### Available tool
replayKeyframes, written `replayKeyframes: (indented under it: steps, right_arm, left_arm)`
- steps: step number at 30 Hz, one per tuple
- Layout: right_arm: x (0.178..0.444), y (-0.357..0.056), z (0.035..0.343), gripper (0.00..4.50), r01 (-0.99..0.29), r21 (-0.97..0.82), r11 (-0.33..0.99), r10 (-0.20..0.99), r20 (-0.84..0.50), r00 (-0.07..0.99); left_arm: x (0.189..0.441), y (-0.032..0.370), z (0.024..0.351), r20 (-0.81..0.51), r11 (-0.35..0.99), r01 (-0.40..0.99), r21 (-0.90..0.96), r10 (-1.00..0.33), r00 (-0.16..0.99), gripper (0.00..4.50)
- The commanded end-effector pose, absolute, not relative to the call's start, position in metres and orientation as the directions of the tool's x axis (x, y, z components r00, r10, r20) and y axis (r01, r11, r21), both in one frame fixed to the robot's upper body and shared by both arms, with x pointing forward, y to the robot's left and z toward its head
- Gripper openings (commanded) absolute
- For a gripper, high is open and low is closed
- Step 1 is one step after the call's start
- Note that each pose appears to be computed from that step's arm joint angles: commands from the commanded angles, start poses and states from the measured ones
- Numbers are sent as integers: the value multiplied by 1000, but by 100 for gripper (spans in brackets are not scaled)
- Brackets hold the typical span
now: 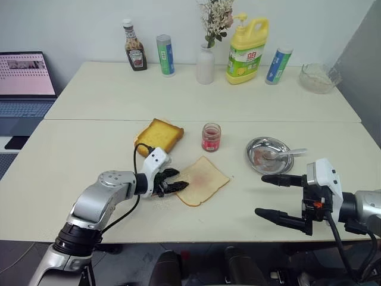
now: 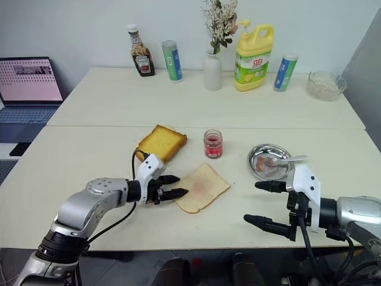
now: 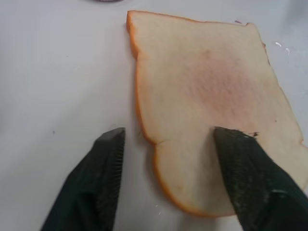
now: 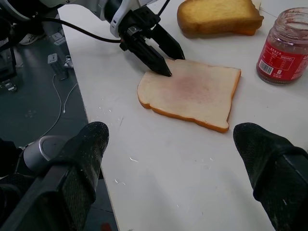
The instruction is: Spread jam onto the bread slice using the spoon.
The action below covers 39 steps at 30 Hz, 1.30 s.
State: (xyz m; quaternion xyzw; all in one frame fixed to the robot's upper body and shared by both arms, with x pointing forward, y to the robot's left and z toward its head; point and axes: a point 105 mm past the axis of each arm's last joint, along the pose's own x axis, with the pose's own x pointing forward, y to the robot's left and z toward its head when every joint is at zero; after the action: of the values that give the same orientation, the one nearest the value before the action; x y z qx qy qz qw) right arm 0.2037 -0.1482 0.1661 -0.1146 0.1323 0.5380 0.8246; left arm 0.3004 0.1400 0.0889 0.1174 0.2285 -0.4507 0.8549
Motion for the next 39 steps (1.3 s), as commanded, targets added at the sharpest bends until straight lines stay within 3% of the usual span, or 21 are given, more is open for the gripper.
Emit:
replayKeyframes:
  steps: [1,2,12,18,21,23,30,34,39]
  right_arm:
    - [206,-150,172,450,-920,-84,383,860,-332,388]
    - [206,-150,172,450,-920,-85,383,860,-333,388]
    - [211,-153,172,450,-921,-97,377,860,-333,387]
    - [223,-156,180,450,-890,-155,429,846,-277,456]
    - [241,-171,192,450,-769,-229,597,762,-139,632]
    - [240,-177,191,450,-725,-227,650,724,-106,682]
    - [245,-231,171,450,-382,-13,924,382,-2,924]
    - [257,-251,160,450,-216,168,962,215,28,976]
    - [282,-268,142,450,-90,352,932,92,11,996]
  left_arm:
    - [300,145,103,-486,548,827,128,-692,534,423]
    - [302,149,105,-484,550,819,164,-679,552,449]
    - [306,168,145,-394,557,736,385,-622,677,449]
    - [280,147,177,-361,364,848,386,-786,502,449]
    - [276,122,200,-291,282,870,404,-862,415,449]
    - [275,112,208,-278,247,876,414,-882,380,449]
    - [275,68,218,-337,51,865,499,-908,248,449]
    - [278,53,213,-337,25,868,496,-915,220,449]
    - [278,41,205,-343,-3,872,490,-920,189,449]
